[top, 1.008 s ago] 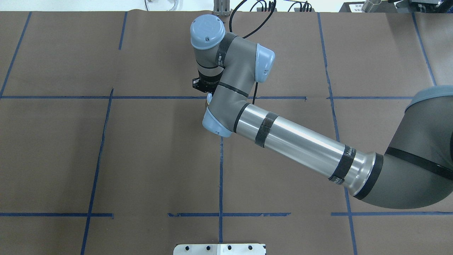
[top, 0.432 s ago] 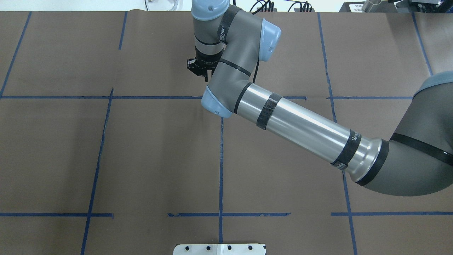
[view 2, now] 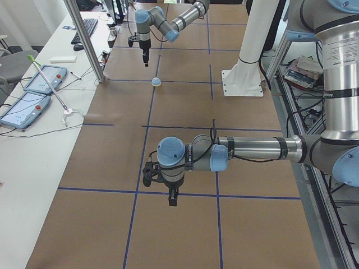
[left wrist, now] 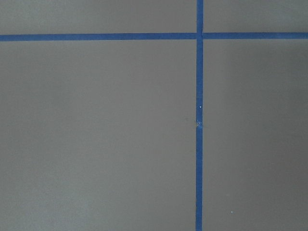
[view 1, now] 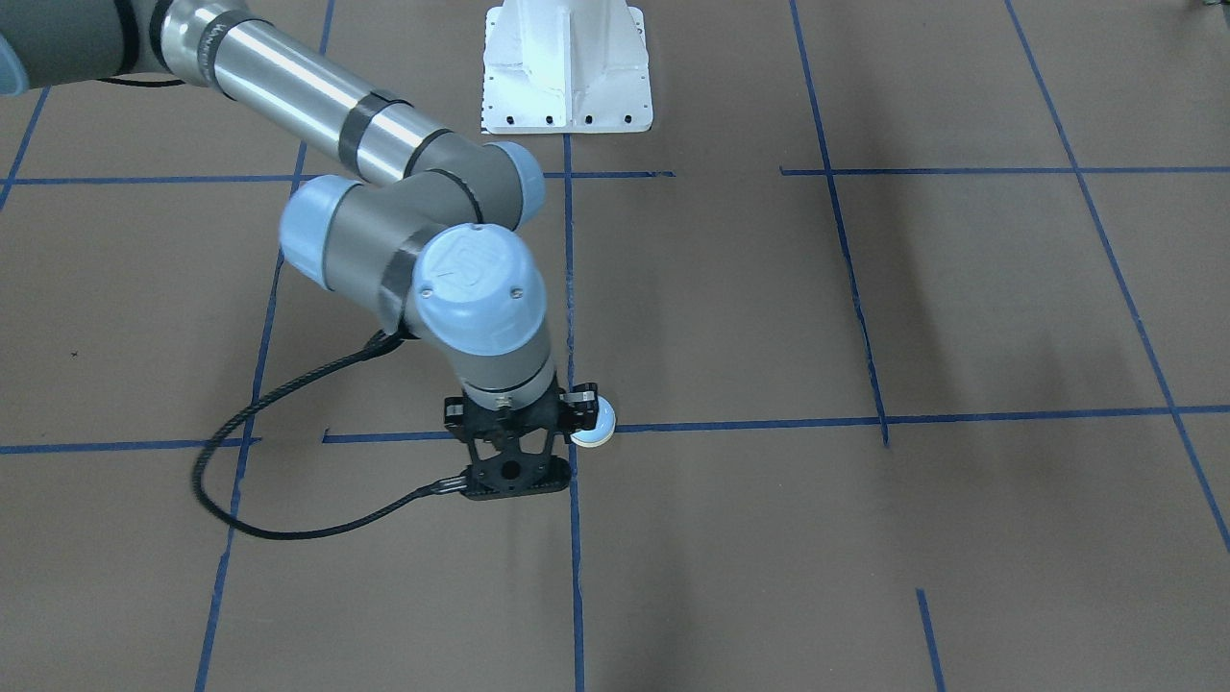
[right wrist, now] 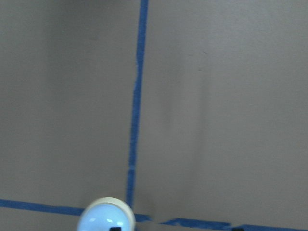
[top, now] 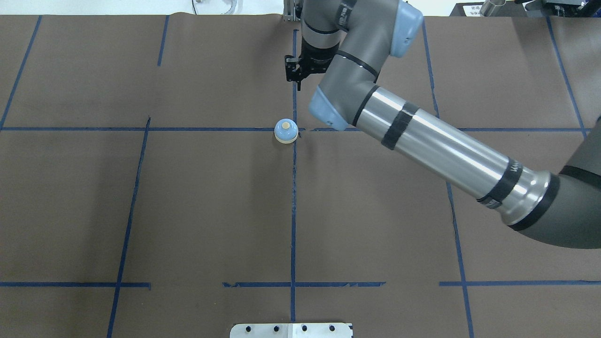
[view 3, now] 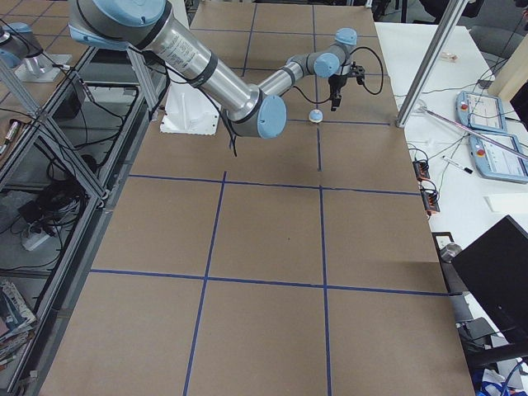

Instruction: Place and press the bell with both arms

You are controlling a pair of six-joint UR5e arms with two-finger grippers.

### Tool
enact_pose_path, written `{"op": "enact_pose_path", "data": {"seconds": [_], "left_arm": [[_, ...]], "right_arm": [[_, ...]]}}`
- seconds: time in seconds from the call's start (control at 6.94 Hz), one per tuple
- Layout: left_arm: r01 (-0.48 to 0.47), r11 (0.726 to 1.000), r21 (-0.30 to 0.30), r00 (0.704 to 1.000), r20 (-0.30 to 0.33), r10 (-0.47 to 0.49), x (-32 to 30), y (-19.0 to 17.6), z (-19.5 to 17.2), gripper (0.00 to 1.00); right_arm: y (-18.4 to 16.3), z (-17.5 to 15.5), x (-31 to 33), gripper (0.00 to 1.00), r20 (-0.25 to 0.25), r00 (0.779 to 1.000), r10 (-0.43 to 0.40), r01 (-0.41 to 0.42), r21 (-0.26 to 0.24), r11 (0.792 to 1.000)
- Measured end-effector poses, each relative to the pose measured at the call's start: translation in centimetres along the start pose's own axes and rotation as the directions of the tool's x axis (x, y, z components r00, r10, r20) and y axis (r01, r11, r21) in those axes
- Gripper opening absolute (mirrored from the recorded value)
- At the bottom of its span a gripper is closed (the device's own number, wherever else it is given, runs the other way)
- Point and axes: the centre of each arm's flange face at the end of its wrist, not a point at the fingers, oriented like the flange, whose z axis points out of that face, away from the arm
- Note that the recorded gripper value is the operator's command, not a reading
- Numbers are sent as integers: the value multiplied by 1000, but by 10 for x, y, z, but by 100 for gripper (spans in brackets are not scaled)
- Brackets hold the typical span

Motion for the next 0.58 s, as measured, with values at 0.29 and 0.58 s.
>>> {"op": "enact_pose_path", "data": {"seconds": [0.29, 0.58], "left_arm": [[-5, 1000, 6, 1000, 1, 5, 0, 0, 0, 100], [-10, 1000, 10, 1000, 1, 10, 0, -1, 0, 100]], "right_arm": [[17, -18, 141, 100, -44, 992, -116, 115, -27, 993], [45, -47, 292, 100, -91, 961, -262, 258, -50, 965]]}}
